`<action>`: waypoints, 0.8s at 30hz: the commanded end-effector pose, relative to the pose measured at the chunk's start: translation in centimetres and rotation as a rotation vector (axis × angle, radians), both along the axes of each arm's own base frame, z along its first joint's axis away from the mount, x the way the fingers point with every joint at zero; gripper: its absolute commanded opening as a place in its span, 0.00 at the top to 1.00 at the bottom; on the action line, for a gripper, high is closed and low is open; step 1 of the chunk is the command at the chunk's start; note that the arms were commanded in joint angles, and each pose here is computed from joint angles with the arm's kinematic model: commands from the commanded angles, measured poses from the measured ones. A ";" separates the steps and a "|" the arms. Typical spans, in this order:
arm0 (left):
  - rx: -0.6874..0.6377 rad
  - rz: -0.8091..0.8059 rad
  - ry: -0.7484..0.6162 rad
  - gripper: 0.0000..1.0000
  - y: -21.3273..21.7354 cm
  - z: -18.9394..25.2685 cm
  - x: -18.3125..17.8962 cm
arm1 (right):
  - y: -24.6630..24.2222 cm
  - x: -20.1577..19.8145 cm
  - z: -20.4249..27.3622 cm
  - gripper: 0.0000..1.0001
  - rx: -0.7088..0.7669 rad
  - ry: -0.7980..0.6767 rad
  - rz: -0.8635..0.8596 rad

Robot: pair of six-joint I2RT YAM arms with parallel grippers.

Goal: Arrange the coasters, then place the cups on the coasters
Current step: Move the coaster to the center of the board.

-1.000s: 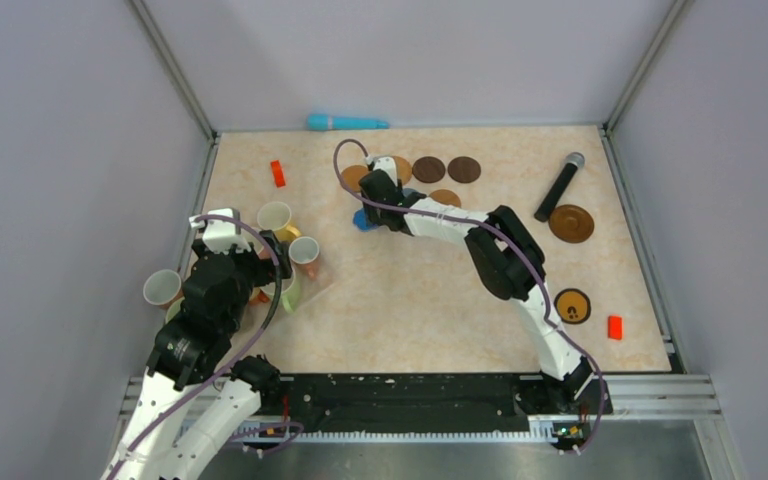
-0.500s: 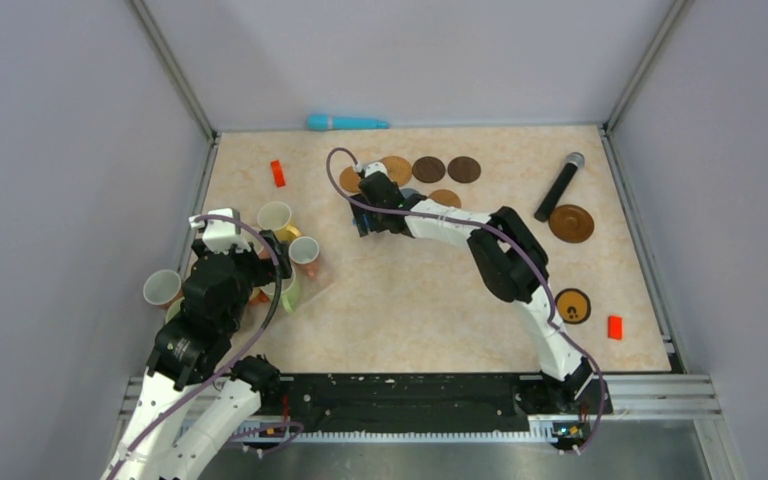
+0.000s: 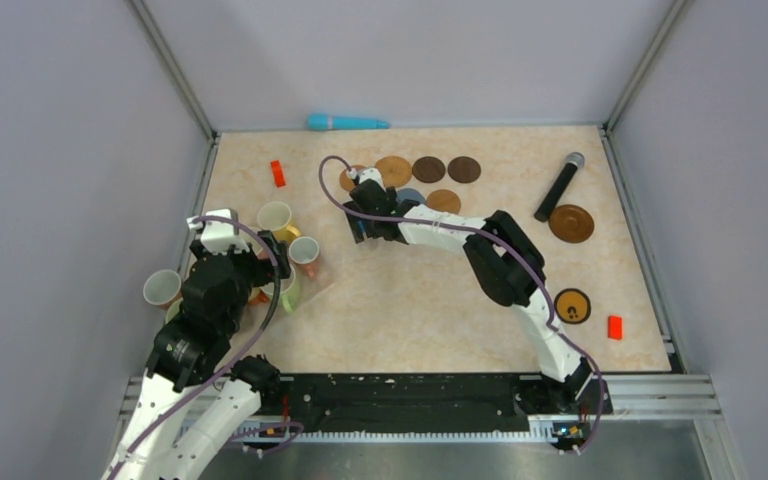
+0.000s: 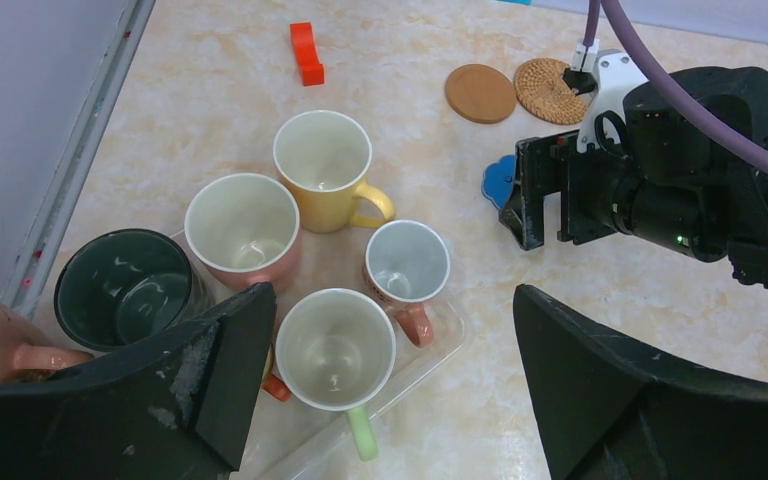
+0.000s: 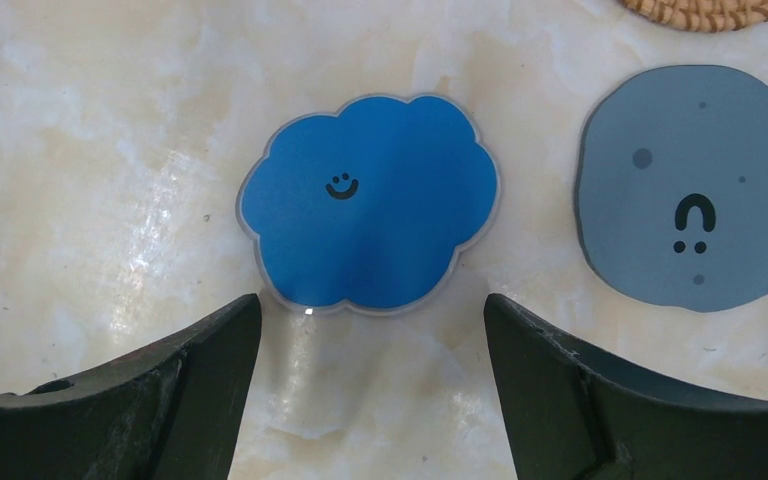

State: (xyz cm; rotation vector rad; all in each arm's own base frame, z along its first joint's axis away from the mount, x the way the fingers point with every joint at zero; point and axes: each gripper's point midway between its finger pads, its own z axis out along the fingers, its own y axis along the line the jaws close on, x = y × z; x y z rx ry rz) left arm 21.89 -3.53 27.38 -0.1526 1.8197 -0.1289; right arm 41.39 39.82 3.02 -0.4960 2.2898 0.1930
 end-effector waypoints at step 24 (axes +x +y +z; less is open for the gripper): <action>-0.007 0.012 -0.031 0.07 0.0 0.6 0.5 | -4.0 2.4 -0.7 0.22 -0.189 -0.068 -0.172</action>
